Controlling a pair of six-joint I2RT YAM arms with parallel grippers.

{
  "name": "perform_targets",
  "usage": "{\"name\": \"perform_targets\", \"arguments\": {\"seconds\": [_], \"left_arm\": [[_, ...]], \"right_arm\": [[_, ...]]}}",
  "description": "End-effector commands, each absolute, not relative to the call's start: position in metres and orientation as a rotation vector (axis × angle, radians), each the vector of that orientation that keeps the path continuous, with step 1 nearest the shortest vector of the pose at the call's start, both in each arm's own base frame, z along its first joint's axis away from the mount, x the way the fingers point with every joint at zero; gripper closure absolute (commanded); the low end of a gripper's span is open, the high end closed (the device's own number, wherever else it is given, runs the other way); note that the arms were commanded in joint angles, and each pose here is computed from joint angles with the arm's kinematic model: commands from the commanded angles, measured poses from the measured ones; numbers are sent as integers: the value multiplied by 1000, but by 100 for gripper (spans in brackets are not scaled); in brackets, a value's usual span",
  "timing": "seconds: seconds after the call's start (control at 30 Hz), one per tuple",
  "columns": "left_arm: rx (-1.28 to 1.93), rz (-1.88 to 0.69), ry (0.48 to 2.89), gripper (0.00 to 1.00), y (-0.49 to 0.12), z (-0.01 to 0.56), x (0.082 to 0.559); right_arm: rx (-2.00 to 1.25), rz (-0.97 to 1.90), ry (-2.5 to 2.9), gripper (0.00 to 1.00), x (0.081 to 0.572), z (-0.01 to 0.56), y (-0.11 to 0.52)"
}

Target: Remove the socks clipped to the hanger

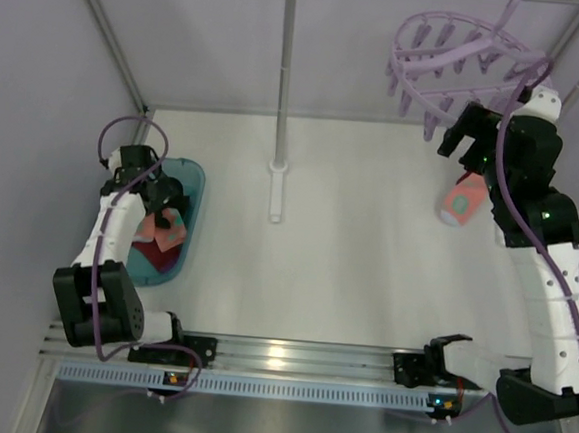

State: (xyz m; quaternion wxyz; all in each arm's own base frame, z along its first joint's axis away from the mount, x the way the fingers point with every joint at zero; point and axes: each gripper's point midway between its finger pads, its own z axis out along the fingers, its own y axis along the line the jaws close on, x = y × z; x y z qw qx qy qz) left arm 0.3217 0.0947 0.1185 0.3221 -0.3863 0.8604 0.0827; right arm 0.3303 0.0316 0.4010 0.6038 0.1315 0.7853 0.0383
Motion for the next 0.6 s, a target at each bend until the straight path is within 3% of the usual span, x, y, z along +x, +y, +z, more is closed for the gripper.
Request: {"name": "perform_targets", "arguments": {"seconds": [0.0,0.33,0.43,0.57], "left_arm": [[-1004,130,2105,2,93,166,331],[-987,117,1918,2,90,224,322],[-836,37,1916,2,59,258,343],[-531,-110,1988,2,-41,282,371]], "right_arm": [[322,128,1732,0,311,440,26],[340,85,1694,1,301,476,15],[372,7,1679,1,307,487,3],[397,-52,1677,0,326,496,-4]]}}
